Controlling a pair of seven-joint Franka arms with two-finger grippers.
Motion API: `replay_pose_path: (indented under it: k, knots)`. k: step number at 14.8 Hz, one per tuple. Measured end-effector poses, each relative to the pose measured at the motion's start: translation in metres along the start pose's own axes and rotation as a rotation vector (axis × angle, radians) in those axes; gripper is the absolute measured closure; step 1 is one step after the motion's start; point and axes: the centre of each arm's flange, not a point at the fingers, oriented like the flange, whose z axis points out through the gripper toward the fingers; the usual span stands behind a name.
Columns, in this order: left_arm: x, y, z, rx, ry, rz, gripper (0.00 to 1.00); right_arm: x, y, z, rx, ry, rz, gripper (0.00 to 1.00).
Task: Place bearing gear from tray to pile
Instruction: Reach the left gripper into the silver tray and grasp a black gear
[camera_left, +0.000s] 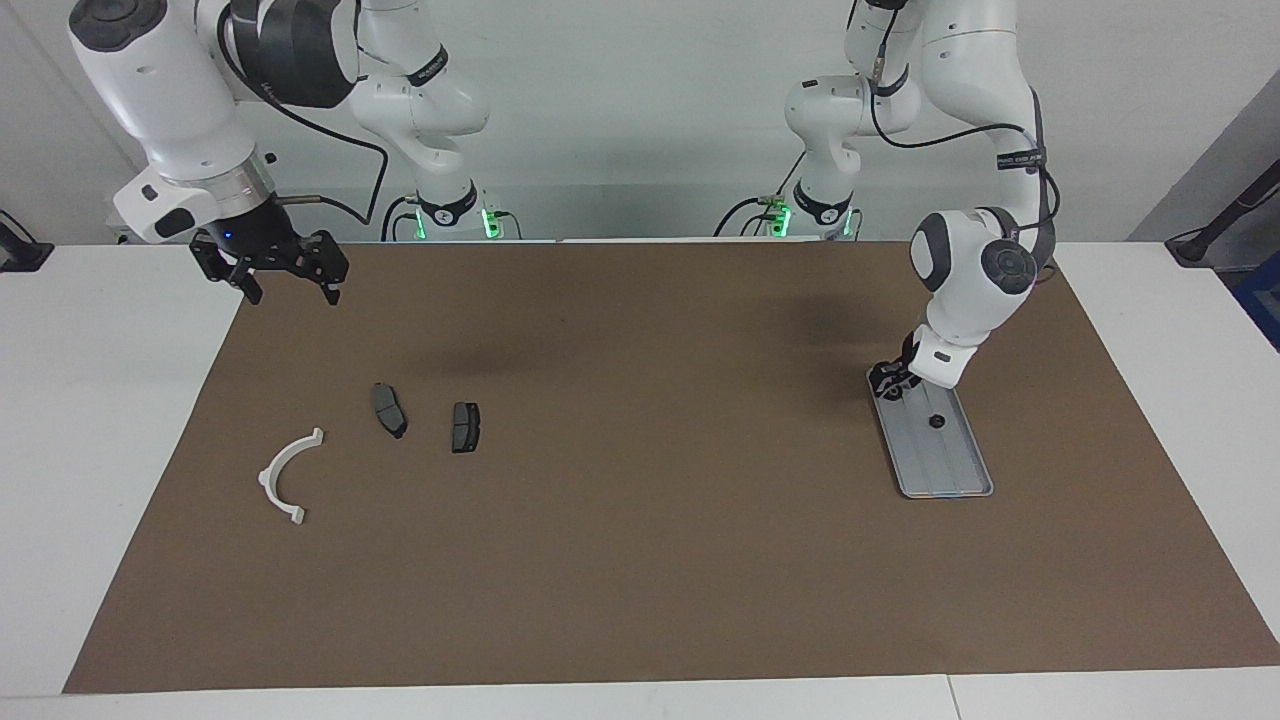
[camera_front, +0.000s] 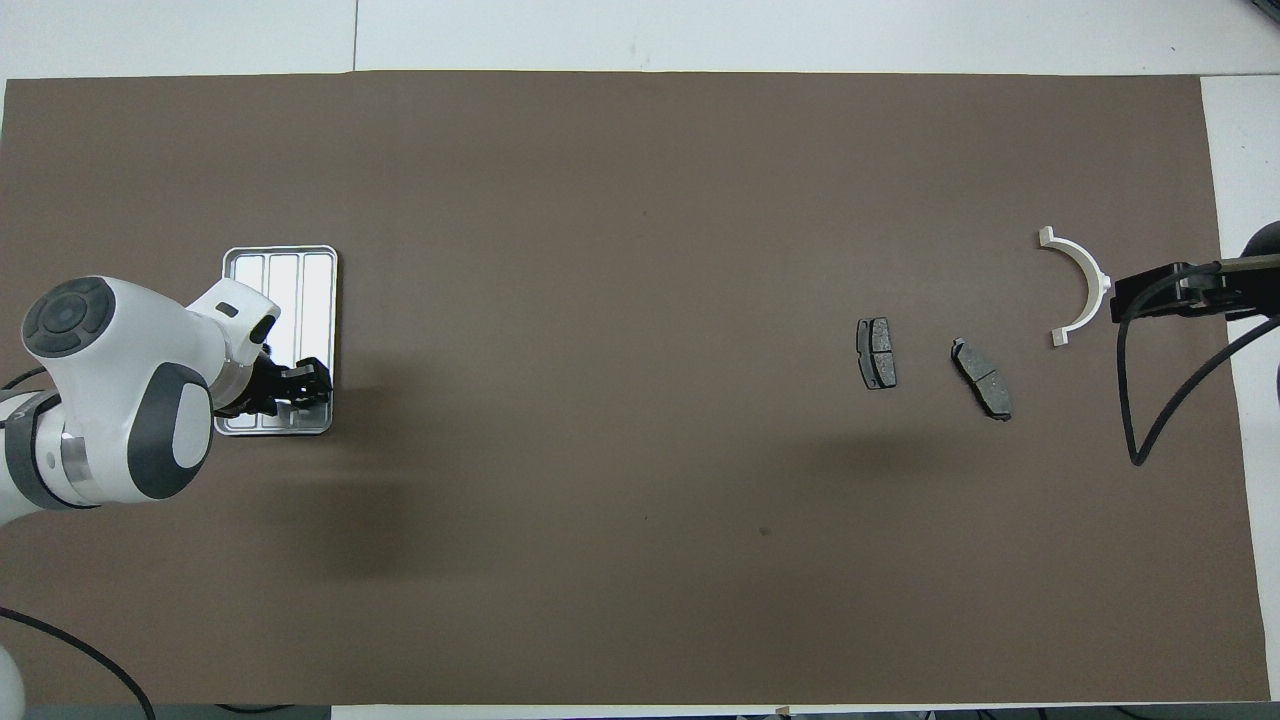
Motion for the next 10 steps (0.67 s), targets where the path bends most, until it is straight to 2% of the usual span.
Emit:
replay_pose_path:
  k: [4, 7, 10]
  knots:
    - [-0.001, -0.0002, 0.0014, 0.001, -0.003, 0.002, 0.4, 0.0003, -0.0001, 0.0023, 0.0, 0.001, -0.001, 0.0]
    - [-0.0013, 0.0014, -0.0003, -0.001, 0.002, 0.006, 0.66, 0.0003, -0.0001, 0.0025, 0.0, 0.003, -0.001, 0.0]
    - [-0.001, 0.0012, -0.0006, -0.001, 0.002, 0.005, 0.66, 0.0002, -0.0001, 0.003, 0.0, 0.002, -0.001, 0.0]
